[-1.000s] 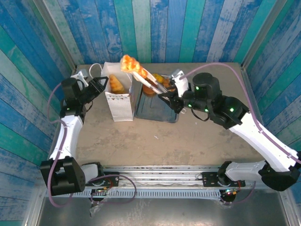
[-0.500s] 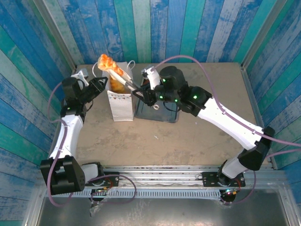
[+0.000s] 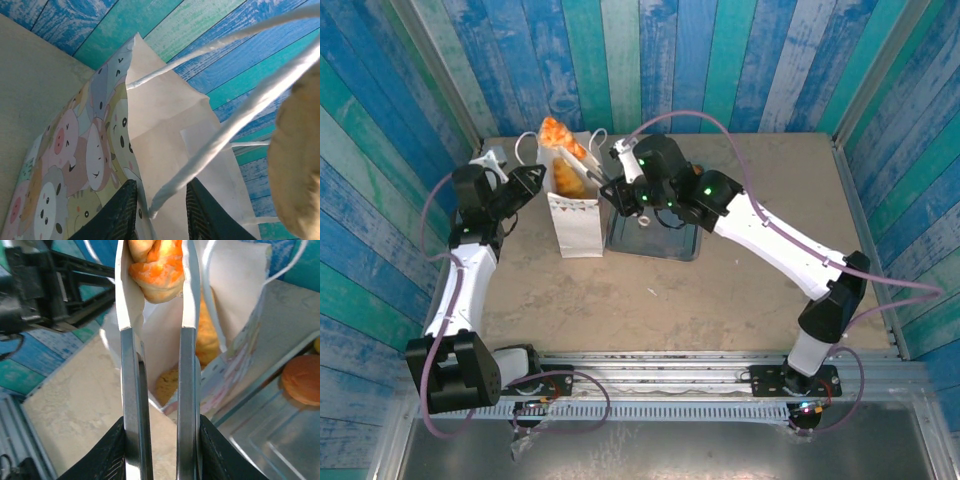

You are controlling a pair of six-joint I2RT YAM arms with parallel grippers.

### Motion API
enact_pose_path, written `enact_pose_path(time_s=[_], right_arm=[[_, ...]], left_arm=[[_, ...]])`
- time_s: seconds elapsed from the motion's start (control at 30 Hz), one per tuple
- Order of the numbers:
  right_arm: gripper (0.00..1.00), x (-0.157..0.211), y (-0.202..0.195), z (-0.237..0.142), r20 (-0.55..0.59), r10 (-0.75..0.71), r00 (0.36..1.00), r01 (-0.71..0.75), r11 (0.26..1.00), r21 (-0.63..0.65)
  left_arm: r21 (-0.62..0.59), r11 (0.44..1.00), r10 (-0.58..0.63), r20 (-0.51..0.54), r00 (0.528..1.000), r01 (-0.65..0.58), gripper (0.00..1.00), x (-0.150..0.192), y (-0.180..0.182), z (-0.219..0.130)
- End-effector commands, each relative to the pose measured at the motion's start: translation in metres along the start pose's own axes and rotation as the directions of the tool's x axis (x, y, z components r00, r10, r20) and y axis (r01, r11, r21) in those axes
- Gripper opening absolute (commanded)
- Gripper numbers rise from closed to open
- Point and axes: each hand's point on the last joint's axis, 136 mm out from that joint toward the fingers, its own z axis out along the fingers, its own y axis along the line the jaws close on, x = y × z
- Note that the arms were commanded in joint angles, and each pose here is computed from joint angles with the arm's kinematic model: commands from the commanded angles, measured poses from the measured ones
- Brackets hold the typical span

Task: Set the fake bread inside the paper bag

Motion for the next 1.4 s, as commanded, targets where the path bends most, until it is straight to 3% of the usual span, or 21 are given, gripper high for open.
enact_pose_path(time_s=[0.0, 0.67, 1.37], right_arm=[[0.28, -0.006, -0.016, -0.002, -0.014, -0.086, 0.996, 0.087, 0.990, 0.108], [0.33, 0.004, -0.046, 0.017, -0.186, -0.228, 0.956, 0.270, 0.930, 0.248], [0.54, -0.001, -0.040, 0.018, -0.182, -0.233, 0.955, 0.271, 0.935, 0.227]], left_arm=[[-0.045, 0.999, 0.022, 0.012, 1.000, -0.021, 0.30, -0.001, 0.009, 0.002], [-0.057, 0.998, 0.027, 0.023, 0.999, -0.025, 0.29, -0.001, 0.012, 0.001], [-0.045, 0.999, 0.021, 0.011, 1.000, -0.020, 0.28, 0.002, 0.010, 0.000]])
